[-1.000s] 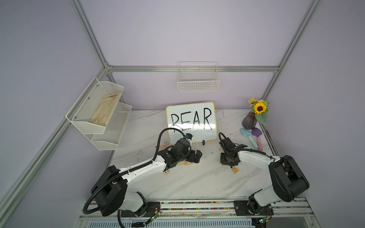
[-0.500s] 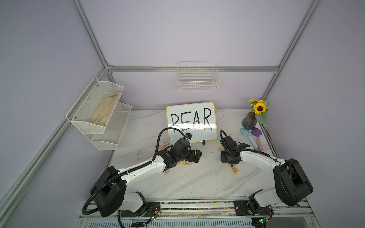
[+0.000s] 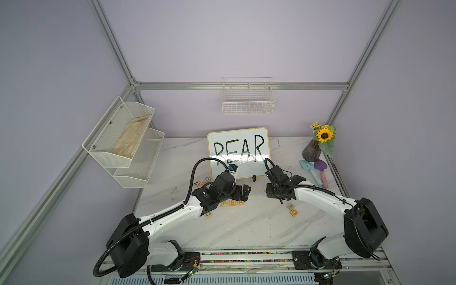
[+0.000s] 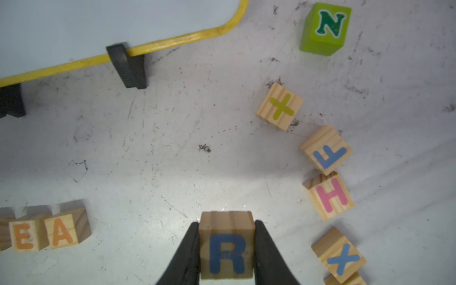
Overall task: Spell the uppercase word “pear” with letter blocks
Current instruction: Pick up the letter block from the center of the board, then place the letter block at the center of the board.
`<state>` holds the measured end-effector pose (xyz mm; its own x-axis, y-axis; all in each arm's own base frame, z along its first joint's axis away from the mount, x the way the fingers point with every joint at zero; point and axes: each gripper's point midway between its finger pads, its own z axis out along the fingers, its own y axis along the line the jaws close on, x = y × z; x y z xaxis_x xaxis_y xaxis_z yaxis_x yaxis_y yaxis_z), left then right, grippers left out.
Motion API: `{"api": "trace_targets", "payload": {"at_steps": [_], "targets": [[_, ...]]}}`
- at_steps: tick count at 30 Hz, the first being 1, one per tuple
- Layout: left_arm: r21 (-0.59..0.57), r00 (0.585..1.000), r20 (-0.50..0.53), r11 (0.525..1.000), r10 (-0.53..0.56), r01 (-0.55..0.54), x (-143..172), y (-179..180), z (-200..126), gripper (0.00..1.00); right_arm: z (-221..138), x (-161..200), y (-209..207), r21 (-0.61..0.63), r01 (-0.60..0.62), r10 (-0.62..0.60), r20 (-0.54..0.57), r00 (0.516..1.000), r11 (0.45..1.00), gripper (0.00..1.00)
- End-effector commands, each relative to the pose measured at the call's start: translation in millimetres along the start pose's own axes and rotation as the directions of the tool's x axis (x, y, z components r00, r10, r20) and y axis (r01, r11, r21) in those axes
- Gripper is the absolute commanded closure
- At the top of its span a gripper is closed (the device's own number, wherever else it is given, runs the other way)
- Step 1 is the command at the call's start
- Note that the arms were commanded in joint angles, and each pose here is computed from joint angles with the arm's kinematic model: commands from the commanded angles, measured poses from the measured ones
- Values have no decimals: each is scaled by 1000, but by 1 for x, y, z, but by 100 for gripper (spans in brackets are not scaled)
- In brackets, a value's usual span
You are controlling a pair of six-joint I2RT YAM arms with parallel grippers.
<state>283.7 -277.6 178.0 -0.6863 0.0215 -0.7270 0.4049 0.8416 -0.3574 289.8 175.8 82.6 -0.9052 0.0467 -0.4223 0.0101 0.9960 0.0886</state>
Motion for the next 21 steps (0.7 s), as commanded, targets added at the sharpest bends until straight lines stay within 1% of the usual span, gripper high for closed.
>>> {"api": "trace_targets", "payload": {"at_steps": [1, 8, 13, 17, 21], "targets": [[-10, 998, 57, 1000, -20, 21, -13, 0, -12, 0, 7, 1, 17, 1, 15, -15, 4, 1000, 1000, 72], [-58, 995, 98, 998, -24, 30, -16, 11, -22, 0, 22, 11, 56, -46, 79, -80, -21, 997, 996, 72], [-107, 994, 108, 994, -21, 33, -13, 23, -28, 0, 33, 22, 72, -68, 103, -106, -46, 993, 992, 72], [-156, 993, 112, 986, -41, 58, -8, 34, -33, 0, 41, 27, 86, -84, 126, -131, -61, 989, 988, 72], [-177, 990, 134, 981, -49, 72, -8, 41, -39, 0, 48, 32, 95, -79, 152, -158, -79, 984, 985, 72]]}}
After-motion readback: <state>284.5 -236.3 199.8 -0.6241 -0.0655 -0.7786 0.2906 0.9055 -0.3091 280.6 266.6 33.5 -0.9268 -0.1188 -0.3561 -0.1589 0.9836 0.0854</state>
